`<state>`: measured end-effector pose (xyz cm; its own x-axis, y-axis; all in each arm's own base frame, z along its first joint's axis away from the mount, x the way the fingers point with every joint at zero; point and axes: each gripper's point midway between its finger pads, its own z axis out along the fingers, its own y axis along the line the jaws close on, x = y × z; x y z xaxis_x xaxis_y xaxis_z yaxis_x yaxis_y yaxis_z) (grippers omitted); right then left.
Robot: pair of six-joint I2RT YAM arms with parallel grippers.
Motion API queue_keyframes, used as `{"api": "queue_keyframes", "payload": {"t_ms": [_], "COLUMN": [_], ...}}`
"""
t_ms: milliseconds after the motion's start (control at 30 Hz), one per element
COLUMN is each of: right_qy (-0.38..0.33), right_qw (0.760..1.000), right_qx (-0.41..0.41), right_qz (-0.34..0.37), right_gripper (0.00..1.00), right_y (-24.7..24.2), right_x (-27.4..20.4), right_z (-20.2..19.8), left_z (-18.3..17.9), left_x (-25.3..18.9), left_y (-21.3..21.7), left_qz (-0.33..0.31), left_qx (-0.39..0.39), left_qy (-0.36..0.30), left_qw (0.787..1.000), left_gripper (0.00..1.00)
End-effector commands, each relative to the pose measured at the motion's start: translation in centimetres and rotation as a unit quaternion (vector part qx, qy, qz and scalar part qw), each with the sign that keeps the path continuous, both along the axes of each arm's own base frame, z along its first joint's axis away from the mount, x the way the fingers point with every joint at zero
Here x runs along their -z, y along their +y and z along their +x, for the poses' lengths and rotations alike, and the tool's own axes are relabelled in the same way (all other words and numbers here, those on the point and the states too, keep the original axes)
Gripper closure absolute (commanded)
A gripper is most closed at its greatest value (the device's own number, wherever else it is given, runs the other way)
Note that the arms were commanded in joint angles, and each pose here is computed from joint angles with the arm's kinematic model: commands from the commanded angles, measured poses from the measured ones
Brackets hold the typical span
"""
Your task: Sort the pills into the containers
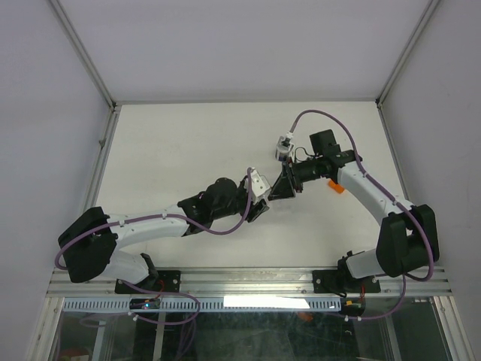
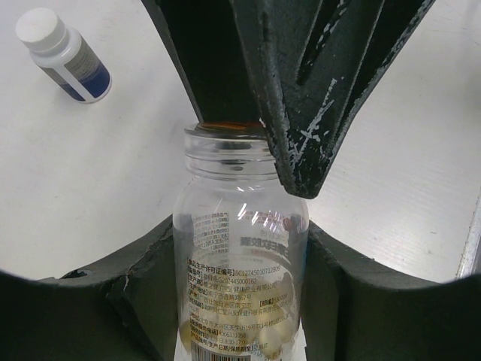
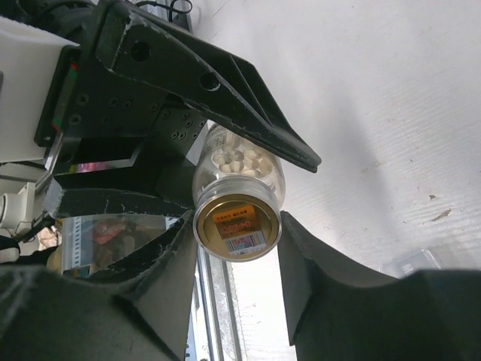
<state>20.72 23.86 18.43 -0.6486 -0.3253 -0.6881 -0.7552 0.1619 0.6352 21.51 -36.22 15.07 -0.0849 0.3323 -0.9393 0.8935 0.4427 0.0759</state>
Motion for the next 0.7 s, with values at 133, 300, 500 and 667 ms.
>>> {"api": "queue_keyframes", "payload": {"t_ms": [133,300,500,667], "right_qy": [-0.146,-0.272,-0.37,-0.375], "right_qw": [0.986,0.951,0.91,0.908], "right_qx": [-0.082,-0.144,-0.184,-0.184], "right_qz": [0.022,0.028,0.032,0.03], "right_gripper": [0.98,1.0,1.0,1.0], "right_y": [-0.1,-1.2,-2.0,-2.1], "right_x": [-0.6,0.5,1.5,1.5], "right_z": [-0.7,-1.9,-2.9,-2.9], "left_z": [-2.8,-5.7,-7.1,-6.9], "left_x": [-2.7,-1.9,-0.9,-0.5], "left_y": [-2.4,-3.0,-3.0,-2.9], "left_qz": [-0.047,-0.058,-0.064,-0.065], "left_qx": [0.099,0.193,0.245,0.248], "left_qy": [0.003,0.05,0.098,0.108], "left_qw": [0.994,0.978,0.962,0.96], "left_gripper": [1.0,1.0,1.0,1.0]}}
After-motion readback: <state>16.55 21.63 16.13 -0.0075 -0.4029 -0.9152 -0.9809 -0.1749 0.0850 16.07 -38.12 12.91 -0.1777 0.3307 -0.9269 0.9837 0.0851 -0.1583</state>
